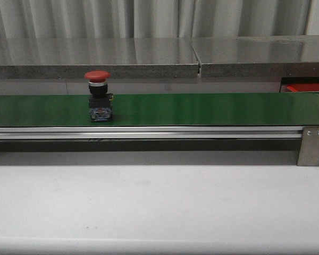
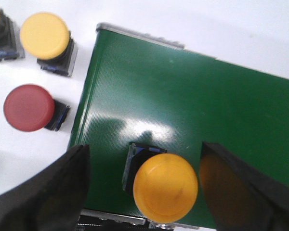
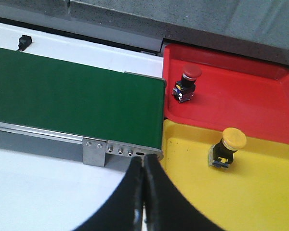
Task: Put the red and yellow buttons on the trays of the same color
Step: 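Set the yellow button on the belt start and open the left gripper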
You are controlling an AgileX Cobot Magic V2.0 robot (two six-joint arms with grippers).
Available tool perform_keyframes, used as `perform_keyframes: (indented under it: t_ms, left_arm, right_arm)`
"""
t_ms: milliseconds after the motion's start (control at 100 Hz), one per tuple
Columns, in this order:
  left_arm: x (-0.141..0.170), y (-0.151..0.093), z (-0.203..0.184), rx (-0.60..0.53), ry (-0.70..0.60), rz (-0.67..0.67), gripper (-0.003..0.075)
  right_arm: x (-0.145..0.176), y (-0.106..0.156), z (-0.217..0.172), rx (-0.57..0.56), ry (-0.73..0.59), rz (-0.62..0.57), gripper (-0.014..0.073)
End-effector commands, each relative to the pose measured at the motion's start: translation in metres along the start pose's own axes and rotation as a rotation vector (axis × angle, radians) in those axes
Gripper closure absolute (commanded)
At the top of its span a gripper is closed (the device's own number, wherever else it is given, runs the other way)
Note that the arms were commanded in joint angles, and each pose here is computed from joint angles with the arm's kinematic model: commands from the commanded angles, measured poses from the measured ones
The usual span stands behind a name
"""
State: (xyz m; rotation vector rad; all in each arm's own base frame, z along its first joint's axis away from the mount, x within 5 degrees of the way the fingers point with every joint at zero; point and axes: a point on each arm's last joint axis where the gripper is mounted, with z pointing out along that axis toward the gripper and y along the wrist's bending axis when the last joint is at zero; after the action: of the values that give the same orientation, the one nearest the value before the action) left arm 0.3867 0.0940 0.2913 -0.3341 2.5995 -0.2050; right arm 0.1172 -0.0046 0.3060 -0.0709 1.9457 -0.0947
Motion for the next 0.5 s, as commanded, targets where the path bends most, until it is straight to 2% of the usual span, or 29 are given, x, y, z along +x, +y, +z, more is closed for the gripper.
perform_keyframes:
  t_ms: [0, 70, 260, 270, 300, 490]
  left_arm:
    - [-0.011, -0.017, -0.047, 0.052, -0.171, 0.042, 0.0266]
    - [-0.010, -0.023, -0.059, 0.052, -0.192, 0.076, 0.0334]
    - [-0.001, -0.055, -0.082, 0.093, -0.229, 0.191, 0.0671]
    - [0.000, -0.058, -0.084, 0.097, -0.232, 0.201, 0.0706]
    - [0.002, -0.065, -0.086, 0.106, -0.234, 0.219, 0.0738]
    - [0.025, -0.106, -0.099, 0.157, -0.239, 0.340, 0.0741]
  right_arm:
    - [-0.014, -0.002, -0.004, 0.013, -0.096, -0.003, 0.0685]
    - [-0.014, -0.002, -0.004, 0.013, -0.096, -0.003, 0.0685]
    - [-0.014, -0.002, -0.004, 0.013, -0.096, -0.002, 0.0685]
    - [-0.014, -0.002, -0.004, 0.013, -0.096, -0.002, 0.0685]
    - [-0.014, -0.002, -0.004, 0.013, -0.096, -0.002, 0.0685]
    - [-0.014, -0.002, -0.004, 0.013, -0.096, -0.002, 0.0685]
